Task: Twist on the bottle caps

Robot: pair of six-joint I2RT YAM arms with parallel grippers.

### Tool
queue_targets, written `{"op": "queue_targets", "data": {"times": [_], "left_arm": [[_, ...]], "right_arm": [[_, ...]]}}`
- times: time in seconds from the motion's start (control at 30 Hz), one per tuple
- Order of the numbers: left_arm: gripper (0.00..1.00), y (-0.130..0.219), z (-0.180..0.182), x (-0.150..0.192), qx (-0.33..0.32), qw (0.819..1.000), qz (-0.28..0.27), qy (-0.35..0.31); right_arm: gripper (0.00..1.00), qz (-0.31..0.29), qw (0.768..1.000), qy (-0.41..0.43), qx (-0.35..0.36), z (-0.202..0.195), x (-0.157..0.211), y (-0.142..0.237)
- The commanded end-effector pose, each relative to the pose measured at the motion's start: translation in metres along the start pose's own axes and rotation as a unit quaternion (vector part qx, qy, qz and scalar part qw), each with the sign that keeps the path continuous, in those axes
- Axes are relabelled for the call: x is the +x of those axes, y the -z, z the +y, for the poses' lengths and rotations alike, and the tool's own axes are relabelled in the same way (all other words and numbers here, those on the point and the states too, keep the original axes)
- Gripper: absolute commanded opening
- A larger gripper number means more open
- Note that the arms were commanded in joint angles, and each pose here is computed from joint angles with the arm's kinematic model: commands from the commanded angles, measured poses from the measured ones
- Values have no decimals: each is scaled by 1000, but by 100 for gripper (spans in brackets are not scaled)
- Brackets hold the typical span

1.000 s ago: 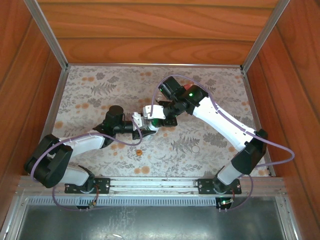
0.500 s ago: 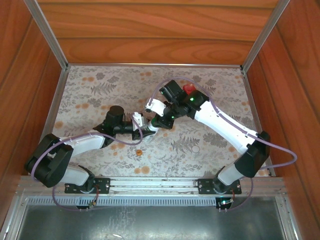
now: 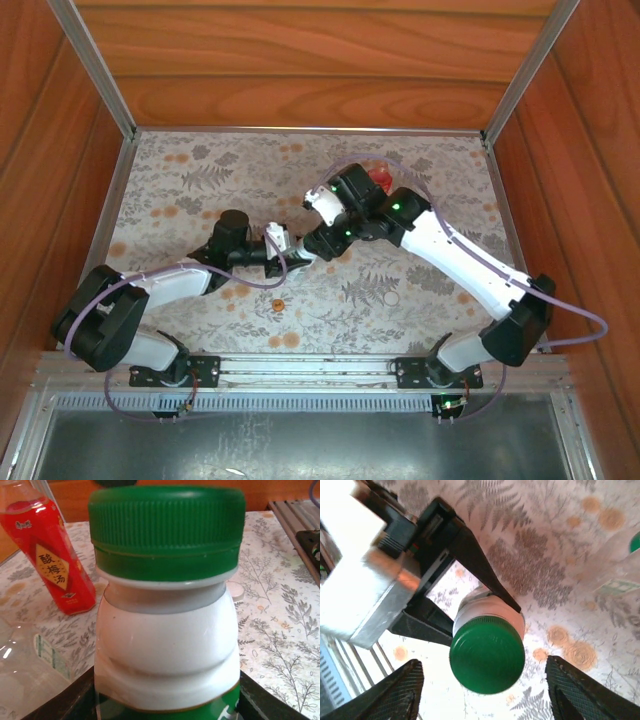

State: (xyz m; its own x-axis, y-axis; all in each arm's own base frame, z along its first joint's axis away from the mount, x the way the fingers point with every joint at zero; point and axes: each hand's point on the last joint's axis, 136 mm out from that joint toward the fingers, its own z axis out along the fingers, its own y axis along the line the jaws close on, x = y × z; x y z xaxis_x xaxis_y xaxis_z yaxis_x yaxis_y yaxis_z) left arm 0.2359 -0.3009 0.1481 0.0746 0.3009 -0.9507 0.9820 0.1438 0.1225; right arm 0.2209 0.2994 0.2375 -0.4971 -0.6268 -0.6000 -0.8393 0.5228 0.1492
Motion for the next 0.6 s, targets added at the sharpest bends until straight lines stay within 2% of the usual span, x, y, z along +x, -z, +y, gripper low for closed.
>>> {"op": "queue_targets", "data": {"times": [0.0, 0.13, 0.2, 0.33, 0.57], "left_arm": [[52, 6, 10, -18, -19, 999, -21, 16], [52, 14, 33, -26, -70, 995, -24, 60], [52, 21, 53, -22, -121, 990, -16, 75], [52, 37, 89, -17, -212, 974, -13, 81], [52, 57, 148, -24, -348, 930, -90, 73]], "right_arm": [[73, -90, 995, 43, 16, -6, -19, 26], [74, -257, 963, 85, 1, 3, -38, 44], [72, -308, 944, 116, 4, 7, -36, 47], [73, -307, 941, 141, -15, 14, -25, 37], [75, -302, 939, 161, -43, 20, -24, 19]]}}
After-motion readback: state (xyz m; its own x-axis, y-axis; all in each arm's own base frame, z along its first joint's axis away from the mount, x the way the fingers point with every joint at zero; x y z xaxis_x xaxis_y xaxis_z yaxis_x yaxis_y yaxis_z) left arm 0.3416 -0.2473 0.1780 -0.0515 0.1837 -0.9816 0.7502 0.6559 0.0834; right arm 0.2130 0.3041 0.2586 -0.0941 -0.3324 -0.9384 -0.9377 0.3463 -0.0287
